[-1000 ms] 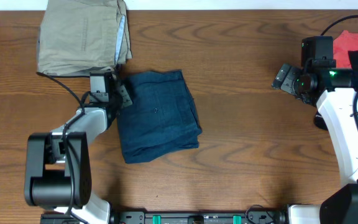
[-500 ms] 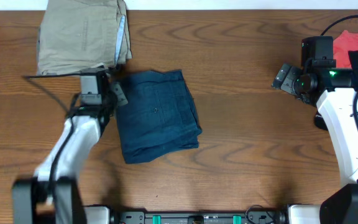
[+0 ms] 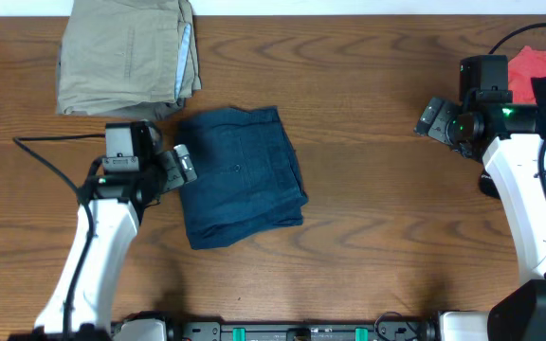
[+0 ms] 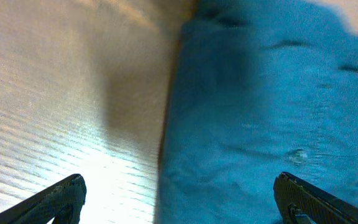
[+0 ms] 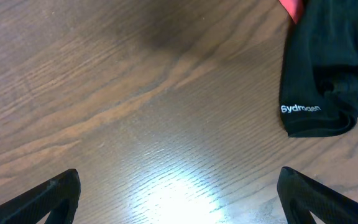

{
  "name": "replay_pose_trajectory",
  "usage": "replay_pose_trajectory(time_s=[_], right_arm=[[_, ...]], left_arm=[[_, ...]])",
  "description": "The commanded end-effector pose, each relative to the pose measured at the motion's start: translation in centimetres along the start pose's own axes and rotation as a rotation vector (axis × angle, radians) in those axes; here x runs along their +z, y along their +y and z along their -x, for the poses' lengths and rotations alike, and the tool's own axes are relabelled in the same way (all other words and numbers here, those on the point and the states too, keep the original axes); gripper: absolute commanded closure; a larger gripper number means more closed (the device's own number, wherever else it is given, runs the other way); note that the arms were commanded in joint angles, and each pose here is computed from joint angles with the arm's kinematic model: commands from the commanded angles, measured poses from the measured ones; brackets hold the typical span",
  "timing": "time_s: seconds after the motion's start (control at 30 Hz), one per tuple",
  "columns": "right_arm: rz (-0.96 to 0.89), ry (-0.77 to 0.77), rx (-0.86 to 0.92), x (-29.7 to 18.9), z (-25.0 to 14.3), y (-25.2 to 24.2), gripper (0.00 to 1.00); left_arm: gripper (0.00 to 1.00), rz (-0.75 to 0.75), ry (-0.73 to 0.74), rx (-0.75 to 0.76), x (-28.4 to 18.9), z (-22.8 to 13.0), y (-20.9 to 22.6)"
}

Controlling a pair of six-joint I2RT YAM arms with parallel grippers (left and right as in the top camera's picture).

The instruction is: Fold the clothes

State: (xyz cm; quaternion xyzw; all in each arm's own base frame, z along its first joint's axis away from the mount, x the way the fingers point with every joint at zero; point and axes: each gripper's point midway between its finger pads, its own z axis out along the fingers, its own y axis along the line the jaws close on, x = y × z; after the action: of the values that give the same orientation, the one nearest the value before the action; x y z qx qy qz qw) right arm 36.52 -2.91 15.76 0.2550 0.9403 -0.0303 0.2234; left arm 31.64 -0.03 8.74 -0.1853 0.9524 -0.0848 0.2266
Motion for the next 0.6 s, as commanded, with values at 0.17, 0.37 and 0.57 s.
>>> replay_pose_trajectory(time_s=[0.17,0.37,0.57], right_arm=[[-0.001,-0.004,0.006,-0.1,0.1,0.0,0.01],[-0.001,-0.004,0.006,-0.1,0.1,0.0,0.01],[-0.001,-0.004,0.006,-0.1,0.1,0.0,0.01]], left_arm=[[0.02,-0.193,0.237,-0.033,4.2,-3.1,0.3],[0.02,-0.288,0.323,-0.061,5.6,-4.5,0.4],[0.02,-0.402,0.396,-0.09,6.2,-5.8,-1.2]])
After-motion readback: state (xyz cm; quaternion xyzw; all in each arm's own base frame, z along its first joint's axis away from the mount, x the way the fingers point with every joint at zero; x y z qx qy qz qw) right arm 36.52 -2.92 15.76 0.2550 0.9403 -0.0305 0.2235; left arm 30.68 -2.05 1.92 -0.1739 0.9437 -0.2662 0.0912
